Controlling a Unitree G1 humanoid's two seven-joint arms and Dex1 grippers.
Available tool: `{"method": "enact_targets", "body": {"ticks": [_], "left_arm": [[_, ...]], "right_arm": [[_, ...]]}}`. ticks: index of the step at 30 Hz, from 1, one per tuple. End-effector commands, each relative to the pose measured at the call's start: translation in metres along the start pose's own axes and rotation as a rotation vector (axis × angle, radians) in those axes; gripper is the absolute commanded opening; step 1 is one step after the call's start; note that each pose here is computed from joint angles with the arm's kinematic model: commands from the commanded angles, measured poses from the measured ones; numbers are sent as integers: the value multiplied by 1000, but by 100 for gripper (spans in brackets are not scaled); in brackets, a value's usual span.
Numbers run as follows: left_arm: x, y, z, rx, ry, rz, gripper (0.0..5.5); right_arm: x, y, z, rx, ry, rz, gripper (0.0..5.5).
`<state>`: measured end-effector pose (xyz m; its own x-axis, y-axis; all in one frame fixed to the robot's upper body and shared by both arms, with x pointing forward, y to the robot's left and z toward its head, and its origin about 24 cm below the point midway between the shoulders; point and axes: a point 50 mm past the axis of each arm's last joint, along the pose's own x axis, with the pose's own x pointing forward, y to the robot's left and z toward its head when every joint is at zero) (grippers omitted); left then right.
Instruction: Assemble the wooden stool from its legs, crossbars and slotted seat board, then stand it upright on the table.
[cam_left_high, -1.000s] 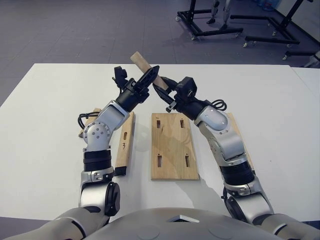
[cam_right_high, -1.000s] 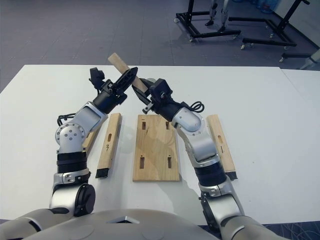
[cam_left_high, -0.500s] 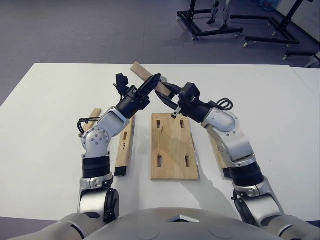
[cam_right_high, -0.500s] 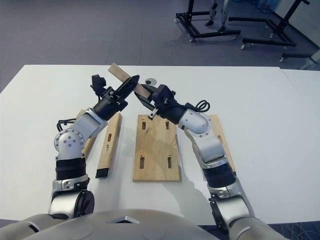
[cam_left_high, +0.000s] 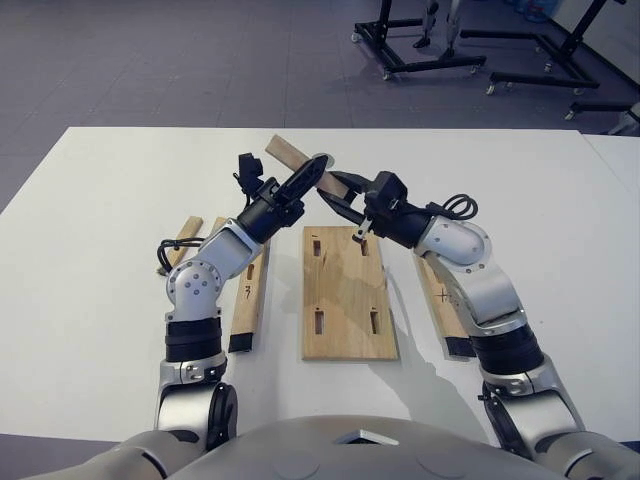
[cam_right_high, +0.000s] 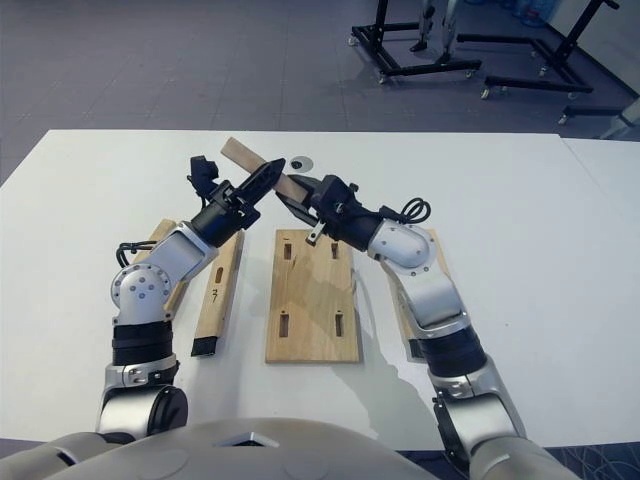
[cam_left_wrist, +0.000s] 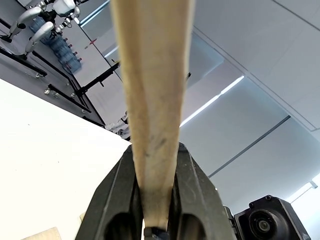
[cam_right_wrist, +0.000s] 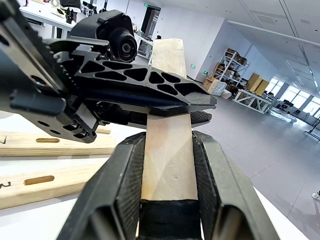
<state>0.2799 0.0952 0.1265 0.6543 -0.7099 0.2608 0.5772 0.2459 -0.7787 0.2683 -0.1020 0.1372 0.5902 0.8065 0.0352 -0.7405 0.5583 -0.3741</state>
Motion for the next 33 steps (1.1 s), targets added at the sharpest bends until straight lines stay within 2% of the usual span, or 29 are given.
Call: {"method": "enact_targets", "body": {"ticks": [1,4,8,10,14,16,18,21,28,33], "left_arm": [[3,-7,3,34,17,-48,40],[0,-7,7,99,31,-37,40],[-8,0,33,169,-31,15,40],[-13,1,46,217,-66,43,39],[-31,10,62,269,-181,154,39],[-40,21,57,334,-207,280,39],[-49,17,50,393,-239,295,39],[-69,8,34,579,-200,350,39],[-98,-2,31,931,-153,524,39],[-132,5,19,938,-47,611,39]], "right_arm": [[-12,-15,-13,28,102,-92,158],[-14,-15,-13,71,100,-106,213],[-27,-7,-17,115,132,-122,297],[-32,-5,-19,130,148,-133,319],[-31,-6,-13,145,133,-126,319],[-28,-18,-9,165,95,-210,319],[-27,-36,-4,206,47,-364,319],[-26,-55,-6,242,20,-581,319],[-41,-63,-23,228,80,-806,319],[-47,-62,-25,192,114,-798,319]]}}
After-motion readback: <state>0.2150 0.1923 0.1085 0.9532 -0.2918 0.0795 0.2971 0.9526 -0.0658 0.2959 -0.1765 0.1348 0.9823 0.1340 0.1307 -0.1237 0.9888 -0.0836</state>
